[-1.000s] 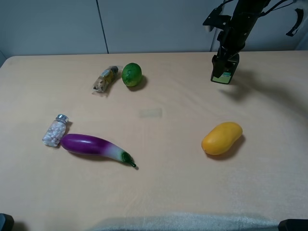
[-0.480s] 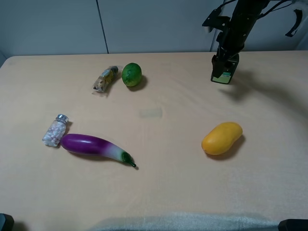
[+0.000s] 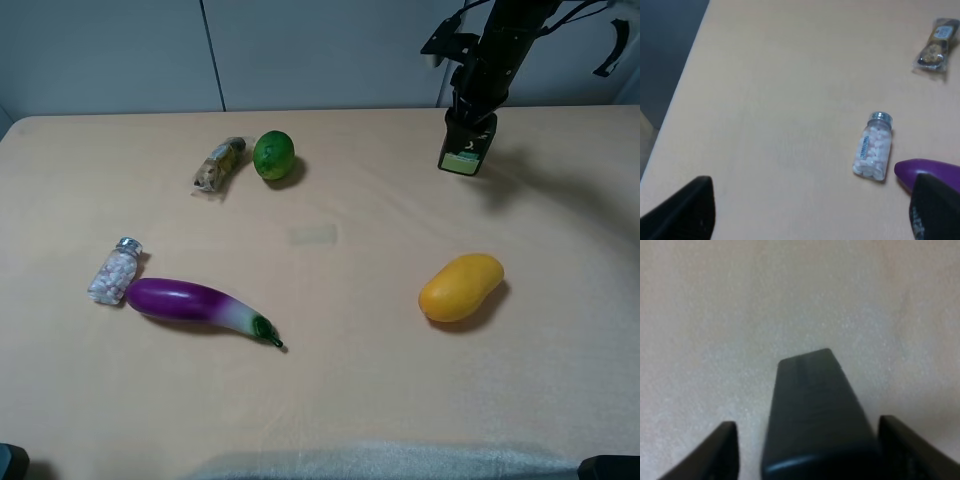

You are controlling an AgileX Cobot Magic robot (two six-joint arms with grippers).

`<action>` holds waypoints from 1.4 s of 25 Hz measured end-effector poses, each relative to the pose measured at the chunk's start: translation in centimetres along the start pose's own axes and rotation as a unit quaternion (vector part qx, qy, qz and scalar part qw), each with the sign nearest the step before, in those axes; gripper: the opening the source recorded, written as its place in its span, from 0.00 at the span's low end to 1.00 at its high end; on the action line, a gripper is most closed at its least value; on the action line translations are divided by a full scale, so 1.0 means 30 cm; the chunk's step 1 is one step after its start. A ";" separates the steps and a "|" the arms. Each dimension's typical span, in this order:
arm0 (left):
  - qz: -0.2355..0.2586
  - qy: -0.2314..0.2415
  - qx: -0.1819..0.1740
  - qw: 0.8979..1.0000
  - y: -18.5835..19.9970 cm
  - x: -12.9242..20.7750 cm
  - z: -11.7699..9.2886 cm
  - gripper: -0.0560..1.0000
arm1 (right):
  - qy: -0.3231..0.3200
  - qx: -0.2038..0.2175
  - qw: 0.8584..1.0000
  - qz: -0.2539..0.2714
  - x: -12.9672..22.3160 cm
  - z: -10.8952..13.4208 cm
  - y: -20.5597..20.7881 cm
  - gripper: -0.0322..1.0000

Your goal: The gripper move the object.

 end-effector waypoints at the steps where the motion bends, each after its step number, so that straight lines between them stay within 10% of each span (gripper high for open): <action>1: 0.000 0.000 0.000 1.000 0.000 0.000 0.000 0.85 | 0.001 0.001 1.000 0.000 0.000 -0.001 0.001 0.43; 35: 0.000 0.000 0.000 1.000 0.000 0.000 0.000 0.85 | -0.070 0.029 0.996 0.038 0.048 0.008 0.182 0.32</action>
Point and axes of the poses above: a point on each arm's last joint axis where the gripper is mounted, y pointing back along that axis away from the gripper, z along the wrist's bending axis when the last joint is at zero, x = y × z, the point moved 3 cm from there along -y, pointing out along that axis toward the gripper
